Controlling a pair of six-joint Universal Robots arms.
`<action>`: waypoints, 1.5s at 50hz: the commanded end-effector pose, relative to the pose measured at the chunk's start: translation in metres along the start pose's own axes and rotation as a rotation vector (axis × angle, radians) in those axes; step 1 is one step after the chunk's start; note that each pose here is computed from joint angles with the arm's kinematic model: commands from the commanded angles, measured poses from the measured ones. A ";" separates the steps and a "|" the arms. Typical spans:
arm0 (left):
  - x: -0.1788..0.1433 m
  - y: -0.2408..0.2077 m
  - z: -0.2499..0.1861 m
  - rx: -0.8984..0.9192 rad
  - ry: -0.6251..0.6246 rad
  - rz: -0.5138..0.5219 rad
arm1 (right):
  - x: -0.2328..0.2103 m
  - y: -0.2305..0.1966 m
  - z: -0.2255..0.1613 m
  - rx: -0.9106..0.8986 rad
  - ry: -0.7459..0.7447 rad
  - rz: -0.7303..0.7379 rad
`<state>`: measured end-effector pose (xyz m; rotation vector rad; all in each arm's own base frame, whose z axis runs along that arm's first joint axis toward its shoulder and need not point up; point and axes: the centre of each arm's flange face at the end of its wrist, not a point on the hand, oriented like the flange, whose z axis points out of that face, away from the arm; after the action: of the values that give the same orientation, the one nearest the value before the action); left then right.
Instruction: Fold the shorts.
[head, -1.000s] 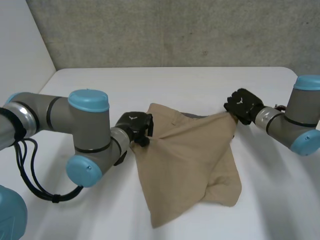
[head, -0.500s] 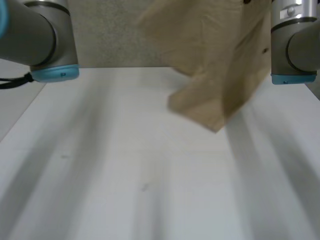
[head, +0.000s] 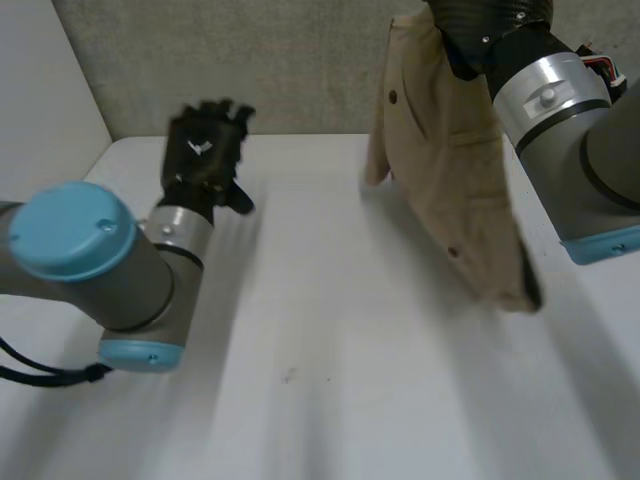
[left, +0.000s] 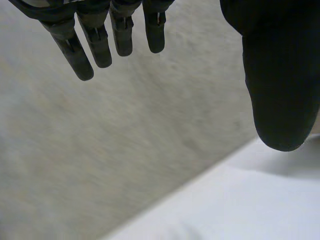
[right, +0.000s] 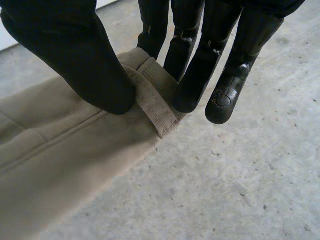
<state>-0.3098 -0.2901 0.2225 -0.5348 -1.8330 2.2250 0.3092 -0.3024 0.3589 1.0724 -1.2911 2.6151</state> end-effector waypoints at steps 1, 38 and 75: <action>0.016 0.019 -0.002 -0.157 0.125 -0.275 | -0.011 -0.002 -0.019 -0.042 -0.057 0.019; 0.033 0.053 0.034 -0.193 0.181 -0.366 | -0.008 -0.082 -0.082 0.048 -0.182 0.045; -0.025 -0.049 -0.068 -0.419 0.194 0.118 | -0.066 0.058 -0.115 -0.767 -0.485 0.028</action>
<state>-0.2512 -0.2056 0.3139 -0.7976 -2.1209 1.8716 0.2705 -0.2340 0.2648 1.4238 -2.1035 1.7470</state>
